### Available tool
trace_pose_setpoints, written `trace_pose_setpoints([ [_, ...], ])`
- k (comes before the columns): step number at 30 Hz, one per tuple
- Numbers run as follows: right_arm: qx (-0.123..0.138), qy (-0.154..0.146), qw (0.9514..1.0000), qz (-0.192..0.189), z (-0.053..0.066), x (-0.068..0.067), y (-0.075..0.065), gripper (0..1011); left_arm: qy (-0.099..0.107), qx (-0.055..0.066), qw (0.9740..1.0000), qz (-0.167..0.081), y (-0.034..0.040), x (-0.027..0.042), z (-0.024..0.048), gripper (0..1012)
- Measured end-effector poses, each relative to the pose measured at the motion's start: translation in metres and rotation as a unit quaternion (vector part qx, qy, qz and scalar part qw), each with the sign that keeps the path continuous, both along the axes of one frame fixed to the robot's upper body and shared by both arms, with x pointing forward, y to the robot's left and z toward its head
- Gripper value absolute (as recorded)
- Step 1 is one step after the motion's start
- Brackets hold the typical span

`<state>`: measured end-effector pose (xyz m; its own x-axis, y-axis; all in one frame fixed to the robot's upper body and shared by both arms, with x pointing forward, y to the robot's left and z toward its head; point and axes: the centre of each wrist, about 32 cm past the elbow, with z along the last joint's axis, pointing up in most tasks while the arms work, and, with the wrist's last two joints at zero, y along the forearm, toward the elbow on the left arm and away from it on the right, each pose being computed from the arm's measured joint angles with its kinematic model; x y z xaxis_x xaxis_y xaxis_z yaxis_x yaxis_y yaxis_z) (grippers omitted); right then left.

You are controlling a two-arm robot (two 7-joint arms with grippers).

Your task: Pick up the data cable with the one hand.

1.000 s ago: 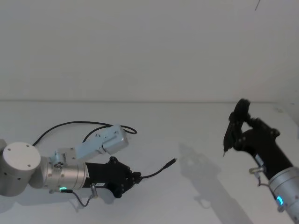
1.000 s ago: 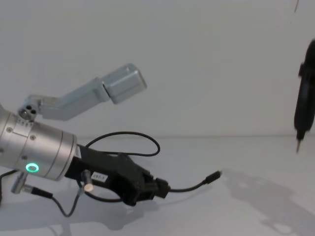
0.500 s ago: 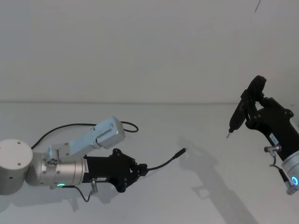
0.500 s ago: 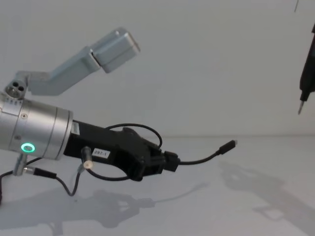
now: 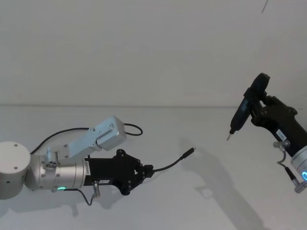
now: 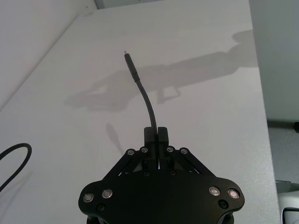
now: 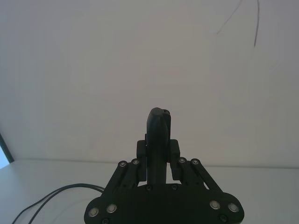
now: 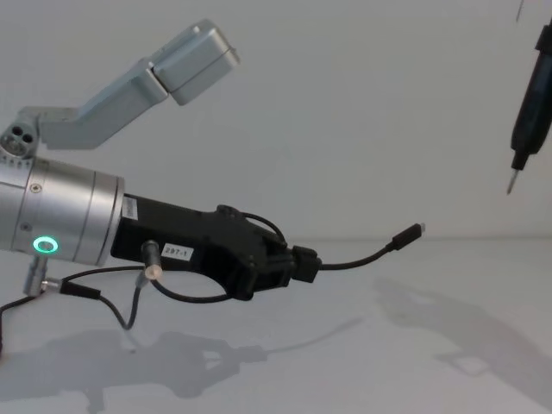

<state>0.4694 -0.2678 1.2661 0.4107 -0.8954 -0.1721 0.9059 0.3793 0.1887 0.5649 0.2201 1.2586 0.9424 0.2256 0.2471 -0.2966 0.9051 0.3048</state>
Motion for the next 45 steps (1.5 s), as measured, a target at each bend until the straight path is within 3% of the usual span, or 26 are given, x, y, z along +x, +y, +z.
trace_pose_setpoints([
  [12, 0.011, 0.013, 0.9993, 0.032, 0.002, 0.008, 0.005, 279, -0.003, -0.004, 1.0, -0.003, 0.0002, -0.0007, 0.0018, 38],
  [28, 0.013, 0.029, 0.9969, 0.072, -0.005, 0.017, 0.016, 279, -0.005, -0.006, 1.0, -0.004, 0.0005, -0.0011, 0.0024, 38],
  [45, 0.005, 0.023, 0.9968, 0.077, -0.011, 0.024, 0.022, 279, -0.005, -0.007, 1.0, -0.004, 0.0004, -0.0013, 0.0027, 38],
])
